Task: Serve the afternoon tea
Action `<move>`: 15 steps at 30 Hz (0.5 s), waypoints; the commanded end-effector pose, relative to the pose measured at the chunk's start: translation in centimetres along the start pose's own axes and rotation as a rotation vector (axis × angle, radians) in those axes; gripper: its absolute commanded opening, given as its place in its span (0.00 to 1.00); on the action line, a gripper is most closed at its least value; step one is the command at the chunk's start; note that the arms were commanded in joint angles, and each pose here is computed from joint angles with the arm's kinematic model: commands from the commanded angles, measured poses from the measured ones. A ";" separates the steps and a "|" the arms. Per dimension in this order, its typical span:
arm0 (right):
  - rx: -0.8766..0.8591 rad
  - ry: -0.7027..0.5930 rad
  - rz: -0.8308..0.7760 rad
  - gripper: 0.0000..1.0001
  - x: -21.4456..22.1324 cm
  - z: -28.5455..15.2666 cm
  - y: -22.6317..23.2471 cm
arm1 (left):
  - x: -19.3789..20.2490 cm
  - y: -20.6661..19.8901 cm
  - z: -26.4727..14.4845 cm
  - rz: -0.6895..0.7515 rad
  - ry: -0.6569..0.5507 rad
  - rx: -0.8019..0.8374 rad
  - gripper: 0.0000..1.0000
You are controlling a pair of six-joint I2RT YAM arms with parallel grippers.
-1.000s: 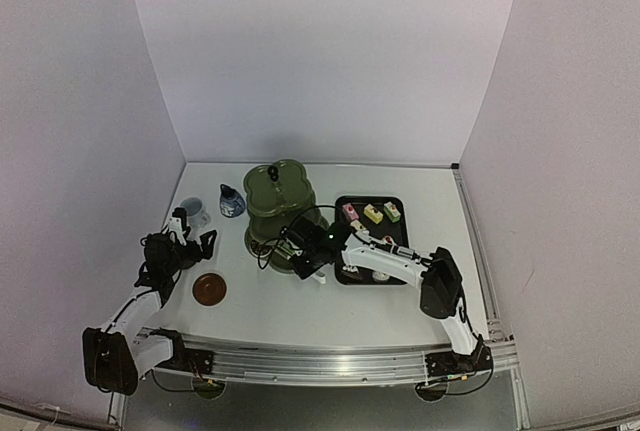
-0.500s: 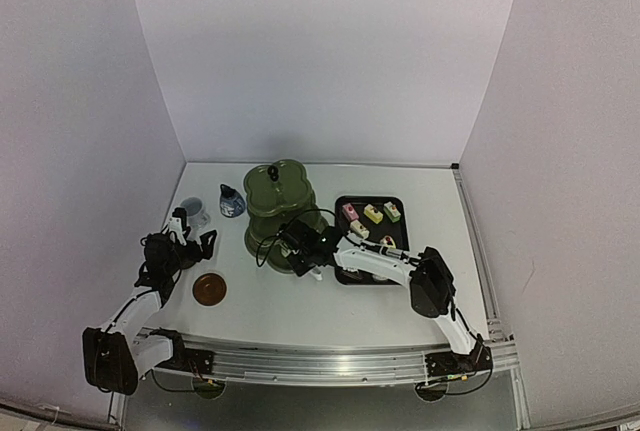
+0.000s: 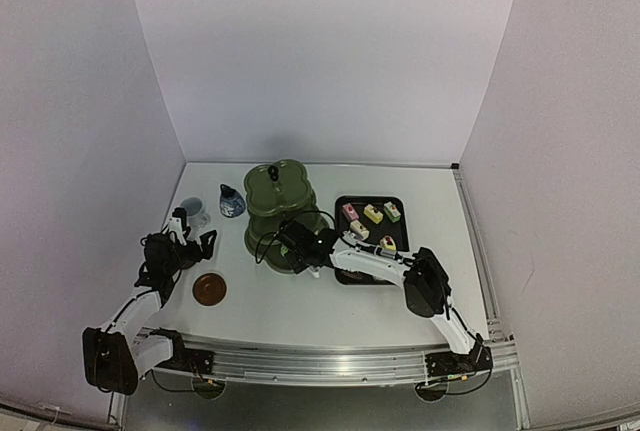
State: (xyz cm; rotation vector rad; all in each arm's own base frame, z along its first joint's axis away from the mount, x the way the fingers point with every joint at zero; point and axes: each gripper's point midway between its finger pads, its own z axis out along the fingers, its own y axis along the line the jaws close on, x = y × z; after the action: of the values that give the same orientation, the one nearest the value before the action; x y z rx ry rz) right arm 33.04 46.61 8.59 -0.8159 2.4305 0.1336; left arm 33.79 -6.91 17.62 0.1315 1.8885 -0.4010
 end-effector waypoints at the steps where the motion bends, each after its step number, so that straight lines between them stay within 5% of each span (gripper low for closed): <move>1: 0.033 -0.097 0.042 0.00 -2.8 -0.8 -0.2 | -0.5 -0.1 -0.1 0.007 -0.029 0.010 1.00; 9: 0.057 -0.093 0.035 0.00 -2.5 -0.3 -0.5 | -0.5 -0.1 -0.1 0.005 -0.028 0.011 1.00; 15: 0.063 -0.084 0.034 0.16 -2.1 0.0 -0.6 | -0.5 -0.2 -0.1 0.005 -0.029 0.012 1.00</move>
State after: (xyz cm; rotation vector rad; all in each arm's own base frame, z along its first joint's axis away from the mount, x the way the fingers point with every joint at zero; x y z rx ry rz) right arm 33.70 46.42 8.89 -0.7884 2.4046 0.0930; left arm 33.74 -6.91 17.51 0.1316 1.8893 -0.4014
